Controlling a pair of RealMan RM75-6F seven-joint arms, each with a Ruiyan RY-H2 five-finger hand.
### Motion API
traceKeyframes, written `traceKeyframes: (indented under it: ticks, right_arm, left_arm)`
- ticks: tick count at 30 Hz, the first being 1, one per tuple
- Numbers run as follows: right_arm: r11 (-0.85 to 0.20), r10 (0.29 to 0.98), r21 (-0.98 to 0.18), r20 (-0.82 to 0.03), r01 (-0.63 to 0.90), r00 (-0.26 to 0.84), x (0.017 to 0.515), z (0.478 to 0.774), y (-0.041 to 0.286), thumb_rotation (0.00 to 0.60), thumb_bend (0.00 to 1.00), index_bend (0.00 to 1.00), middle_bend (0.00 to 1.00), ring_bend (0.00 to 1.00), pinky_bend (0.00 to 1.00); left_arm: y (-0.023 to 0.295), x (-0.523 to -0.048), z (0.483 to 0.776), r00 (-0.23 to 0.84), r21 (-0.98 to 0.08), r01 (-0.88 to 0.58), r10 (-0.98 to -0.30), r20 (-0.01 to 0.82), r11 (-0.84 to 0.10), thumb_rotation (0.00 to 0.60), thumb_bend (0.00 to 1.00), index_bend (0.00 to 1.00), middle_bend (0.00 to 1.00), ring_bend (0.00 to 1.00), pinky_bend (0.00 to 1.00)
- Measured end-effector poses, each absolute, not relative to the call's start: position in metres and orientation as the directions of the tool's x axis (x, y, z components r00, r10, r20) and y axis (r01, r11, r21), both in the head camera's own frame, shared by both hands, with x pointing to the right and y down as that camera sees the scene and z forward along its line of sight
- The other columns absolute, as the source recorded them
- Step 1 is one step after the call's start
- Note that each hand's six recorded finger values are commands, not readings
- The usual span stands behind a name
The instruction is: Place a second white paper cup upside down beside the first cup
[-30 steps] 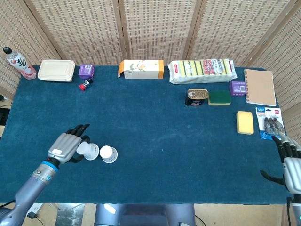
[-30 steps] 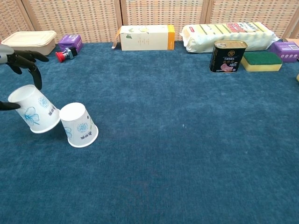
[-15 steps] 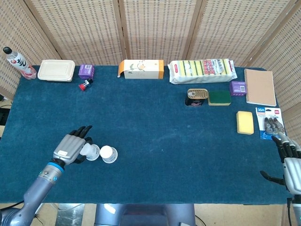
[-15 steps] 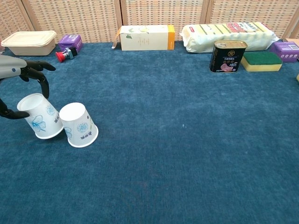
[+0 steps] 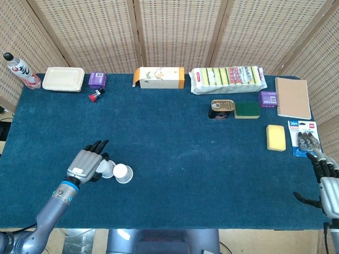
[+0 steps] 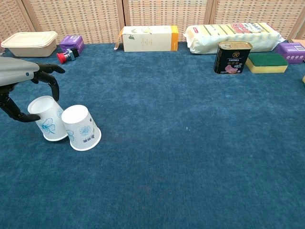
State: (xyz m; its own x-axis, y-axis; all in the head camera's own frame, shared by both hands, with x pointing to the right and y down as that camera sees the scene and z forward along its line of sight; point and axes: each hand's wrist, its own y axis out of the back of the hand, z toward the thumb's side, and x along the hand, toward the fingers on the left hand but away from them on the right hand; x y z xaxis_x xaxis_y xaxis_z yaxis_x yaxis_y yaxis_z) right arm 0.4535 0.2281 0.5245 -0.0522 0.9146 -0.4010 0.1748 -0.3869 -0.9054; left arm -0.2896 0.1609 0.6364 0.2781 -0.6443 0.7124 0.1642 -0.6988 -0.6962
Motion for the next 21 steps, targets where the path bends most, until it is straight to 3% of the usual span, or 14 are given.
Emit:
traceKeyframes:
  ticks: [3, 7, 14, 21]
  right_arm:
    - [-0.387, 0.914, -0.905, -0.401, 0.175, -0.053, 0.454, 0.524, 0.228, 0.600, 0.00, 0.06, 0.00, 0.00, 0.00]
    - [-0.388, 0.914, -0.905, -0.402, 0.175, -0.052, 0.454, 0.524, 0.228, 0.600, 0.00, 0.06, 0.00, 0.00, 0.00]
    - [-0.388, 0.914, -0.905, -0.402, 0.174, -0.052, 0.453, 0.524, 0.228, 0.600, 0.00, 0.06, 0.00, 0.00, 0.00]
    - [-0.391, 0.912, -0.903, -0.406, 0.175, -0.054, 0.453, 0.525, 0.228, 0.600, 0.00, 0.06, 0.00, 0.00, 0.00]
  left_arm:
    - [0.162, -0.290, 0.637, 0.269, -0.686, 0.167, -0.637, 0.723, -0.708, 0.600, 0.24, 0.12, 0.00, 0.00, 0.17]
    - [0.165, -0.291, 0.636, 0.255, -0.669, 0.174, -0.623, 0.739, -0.723, 0.600, 0.22, 0.01, 0.00, 0.00, 0.17]
    - [0.165, -0.294, 0.632, 0.242, -0.662, 0.164, -0.621, 0.745, -0.731, 0.600, 0.20, 0.00, 0.00, 0.00, 0.17]
    - [0.158, -0.305, 0.612, 0.249, -0.707, 0.088, -0.672, 0.697, -0.701, 0.600, 0.19, 0.00, 0.00, 0.00, 0.15]
